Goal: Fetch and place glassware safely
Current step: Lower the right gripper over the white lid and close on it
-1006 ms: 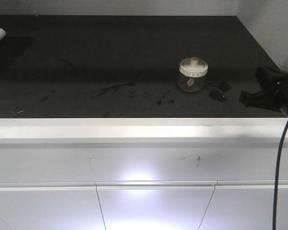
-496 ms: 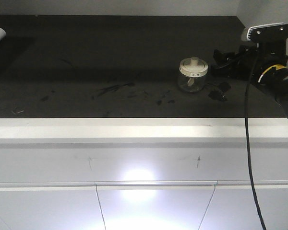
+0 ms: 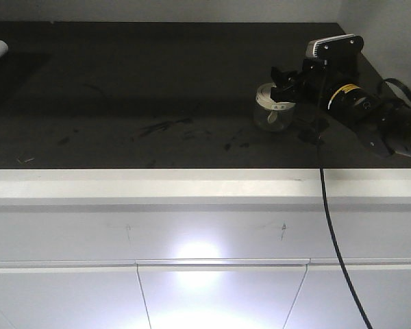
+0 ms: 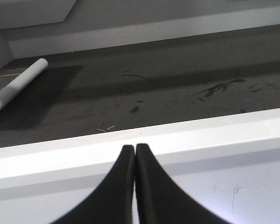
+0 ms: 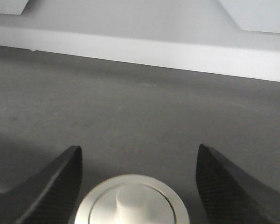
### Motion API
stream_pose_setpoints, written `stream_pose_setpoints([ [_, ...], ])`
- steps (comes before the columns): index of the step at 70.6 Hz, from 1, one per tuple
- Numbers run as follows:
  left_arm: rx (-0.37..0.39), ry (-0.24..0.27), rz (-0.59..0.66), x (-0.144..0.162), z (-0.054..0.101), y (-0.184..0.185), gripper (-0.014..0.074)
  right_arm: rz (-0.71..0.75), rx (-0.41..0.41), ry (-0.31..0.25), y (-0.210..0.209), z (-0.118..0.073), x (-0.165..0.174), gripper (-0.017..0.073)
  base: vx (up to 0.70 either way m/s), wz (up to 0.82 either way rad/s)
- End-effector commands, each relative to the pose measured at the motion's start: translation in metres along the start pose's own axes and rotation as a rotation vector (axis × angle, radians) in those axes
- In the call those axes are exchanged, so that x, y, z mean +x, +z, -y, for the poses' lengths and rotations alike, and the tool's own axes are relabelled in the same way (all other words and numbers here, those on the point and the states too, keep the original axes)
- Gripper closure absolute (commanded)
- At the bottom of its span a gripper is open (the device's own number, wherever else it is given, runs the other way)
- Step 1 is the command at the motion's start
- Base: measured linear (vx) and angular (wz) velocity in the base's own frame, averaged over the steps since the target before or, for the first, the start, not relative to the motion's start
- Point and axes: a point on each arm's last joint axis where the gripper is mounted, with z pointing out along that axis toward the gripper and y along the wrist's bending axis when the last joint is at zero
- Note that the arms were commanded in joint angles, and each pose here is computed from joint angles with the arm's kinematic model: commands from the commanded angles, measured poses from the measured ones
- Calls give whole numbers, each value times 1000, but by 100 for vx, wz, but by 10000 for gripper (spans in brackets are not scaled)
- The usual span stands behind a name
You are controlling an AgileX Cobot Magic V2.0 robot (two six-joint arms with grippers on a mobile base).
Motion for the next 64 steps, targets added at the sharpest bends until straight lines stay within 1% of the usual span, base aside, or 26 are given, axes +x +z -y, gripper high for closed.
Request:
stream_pose_setpoints([
  [1, -5, -11, 97, -15, -1, 0, 601, 148, -41, -6, 1, -2, -36, 60, 0, 0],
  [8, -5, -11, 97, -15, -1, 0, 601, 142, -42, 6, 9, 0, -30, 60, 0, 0],
  [23, -5, -11, 97, -15, -1, 0, 601, 111, -54, 0, 23, 2, -12, 64, 0, 0],
  [36, -5, -11, 97, -15, -1, 0, 601, 109, -55, 0, 24, 2, -10, 95, 0, 0],
  [52, -5, -11, 97, -15, -1, 0, 601, 100, -57, 4, 25, 2, -5, 175, 0, 0],
  [59, -5, -11, 97, -15, -1, 0, 601, 99, -61, 6, 27, 2, -2, 249, 0, 0],
  [64, -5, -11, 97, -15, -1, 0, 601, 105, -65, 6, 27, 1, -2, 334, 0, 0],
])
